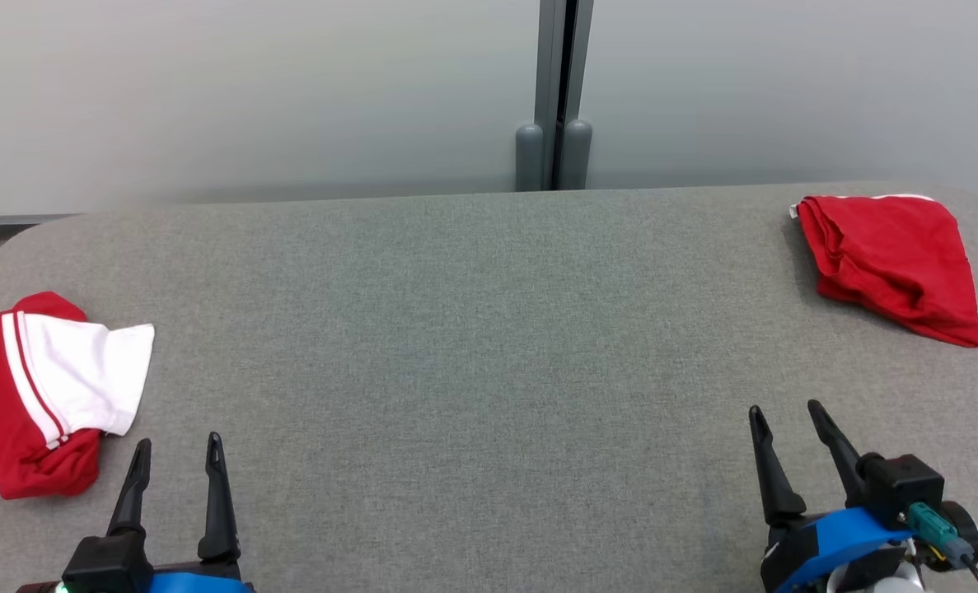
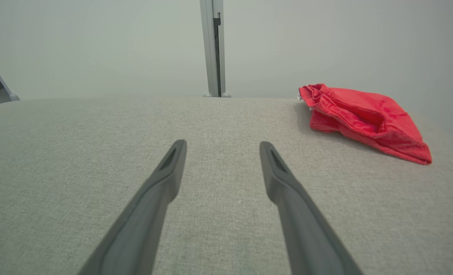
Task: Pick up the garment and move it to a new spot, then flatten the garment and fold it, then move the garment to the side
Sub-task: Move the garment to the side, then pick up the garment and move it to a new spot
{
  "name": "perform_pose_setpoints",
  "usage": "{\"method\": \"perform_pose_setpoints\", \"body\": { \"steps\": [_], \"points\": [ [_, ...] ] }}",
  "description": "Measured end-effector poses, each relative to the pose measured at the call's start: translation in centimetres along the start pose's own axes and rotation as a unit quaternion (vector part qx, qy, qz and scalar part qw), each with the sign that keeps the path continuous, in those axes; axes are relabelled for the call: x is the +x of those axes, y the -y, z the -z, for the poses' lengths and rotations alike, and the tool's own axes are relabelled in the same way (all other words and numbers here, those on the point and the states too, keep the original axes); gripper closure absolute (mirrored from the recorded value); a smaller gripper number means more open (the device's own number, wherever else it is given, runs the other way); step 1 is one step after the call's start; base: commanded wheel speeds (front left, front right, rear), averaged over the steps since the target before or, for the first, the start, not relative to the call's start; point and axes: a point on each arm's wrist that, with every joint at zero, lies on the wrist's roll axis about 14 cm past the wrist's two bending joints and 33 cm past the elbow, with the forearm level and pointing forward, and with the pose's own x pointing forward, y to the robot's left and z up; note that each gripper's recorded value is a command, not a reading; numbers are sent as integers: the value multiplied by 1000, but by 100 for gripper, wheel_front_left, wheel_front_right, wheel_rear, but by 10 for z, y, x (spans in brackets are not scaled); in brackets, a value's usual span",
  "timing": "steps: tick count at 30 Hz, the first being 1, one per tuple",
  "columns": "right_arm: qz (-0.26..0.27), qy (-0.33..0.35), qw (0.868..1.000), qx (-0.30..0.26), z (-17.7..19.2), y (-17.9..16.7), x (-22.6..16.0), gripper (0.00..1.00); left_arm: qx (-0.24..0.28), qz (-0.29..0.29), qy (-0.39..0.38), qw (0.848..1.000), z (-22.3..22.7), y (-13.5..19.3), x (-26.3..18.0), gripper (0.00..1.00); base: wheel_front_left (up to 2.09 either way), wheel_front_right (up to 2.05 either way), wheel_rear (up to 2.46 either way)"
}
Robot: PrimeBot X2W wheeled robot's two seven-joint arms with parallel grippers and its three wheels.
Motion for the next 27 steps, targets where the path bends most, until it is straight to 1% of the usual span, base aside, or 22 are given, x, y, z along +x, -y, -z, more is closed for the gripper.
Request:
{"method": "perform_pose_setpoints", "body": {
  "steps": [12, 27],
  "points": [
    [15, -2, 1000, 13, 6, 0, -29, 0, -6, -5, -9, 1000, 6, -3, -17, 0, 0, 0, 0],
    [11, -3, 1000, 25, 8, -5, -34, 0, -6, -7, -15, 1000, 10, -5, -18, 0, 0, 0, 0]
  ]
}}
